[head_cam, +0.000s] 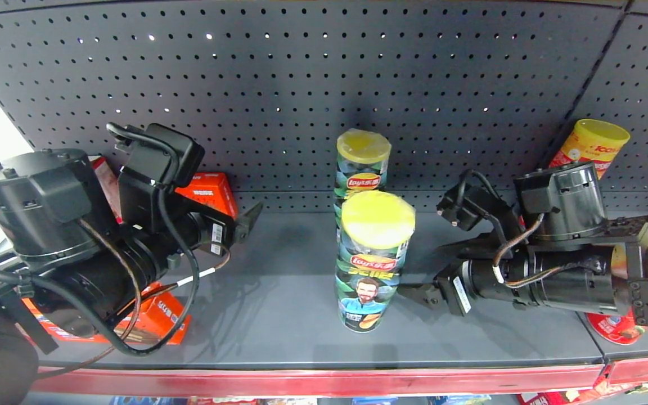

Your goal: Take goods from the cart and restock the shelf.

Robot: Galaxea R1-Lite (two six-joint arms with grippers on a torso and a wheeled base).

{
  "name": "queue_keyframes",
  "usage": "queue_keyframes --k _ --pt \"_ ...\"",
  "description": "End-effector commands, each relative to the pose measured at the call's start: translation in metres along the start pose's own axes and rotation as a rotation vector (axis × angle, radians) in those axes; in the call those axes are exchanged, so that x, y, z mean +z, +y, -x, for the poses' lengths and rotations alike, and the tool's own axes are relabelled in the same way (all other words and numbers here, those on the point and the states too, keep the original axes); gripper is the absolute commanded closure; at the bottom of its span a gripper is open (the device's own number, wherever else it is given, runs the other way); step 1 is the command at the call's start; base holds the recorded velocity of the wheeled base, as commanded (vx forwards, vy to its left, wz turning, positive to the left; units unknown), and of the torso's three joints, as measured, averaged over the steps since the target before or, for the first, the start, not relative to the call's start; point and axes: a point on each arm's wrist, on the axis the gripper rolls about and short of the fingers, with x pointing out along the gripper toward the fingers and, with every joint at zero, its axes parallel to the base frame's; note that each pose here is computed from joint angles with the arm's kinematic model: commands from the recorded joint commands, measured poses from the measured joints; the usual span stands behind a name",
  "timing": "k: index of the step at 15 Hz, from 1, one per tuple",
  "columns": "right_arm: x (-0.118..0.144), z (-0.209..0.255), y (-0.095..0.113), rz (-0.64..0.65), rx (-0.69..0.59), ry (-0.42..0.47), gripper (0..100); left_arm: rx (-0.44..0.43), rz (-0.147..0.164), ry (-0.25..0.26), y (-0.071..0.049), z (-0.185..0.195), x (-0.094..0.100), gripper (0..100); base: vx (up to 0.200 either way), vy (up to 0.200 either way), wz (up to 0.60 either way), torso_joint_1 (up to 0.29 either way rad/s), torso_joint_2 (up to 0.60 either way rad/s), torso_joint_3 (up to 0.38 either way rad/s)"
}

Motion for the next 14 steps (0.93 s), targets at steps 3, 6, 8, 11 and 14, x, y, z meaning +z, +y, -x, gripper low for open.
queue_keyframes --k 3,6,8,11,14 --pt "0.016 0.032 -0.005 -0.014 -0.059 -0.127 0 0.000 0.000 0.001 0.000 0.001 0.000 0 0.000 0.000 0.00 0.000 0.00 0.000" --pt "0.033 0.068 -0.009 -0.025 -0.137 -0.276 0 -0.004 -0.003 0.003 -0.001 0.002 -0.001 0 0.000 0.000 0.00 0.000 0.00 0.000" --pt "0.038 0.093 -0.007 -0.025 -0.159 -0.351 0 -0.004 -0.003 0.005 -0.001 0.001 -0.001 0 0.000 0.000 0.00 0.000 0.00 0.000" --pt "0.035 0.138 -0.003 -0.020 -0.157 -0.455 0 -0.002 -0.002 0.008 0.000 0.001 -0.002 0 0.000 0.000 0.00 0.000 0.00 0.000" --pt "0.013 0.185 0.000 -0.018 -0.150 -0.549 0 -0.008 -0.009 0.028 -0.001 0.004 -0.008 0 0.000 0.000 0.00 0.000 0.00 0.000"
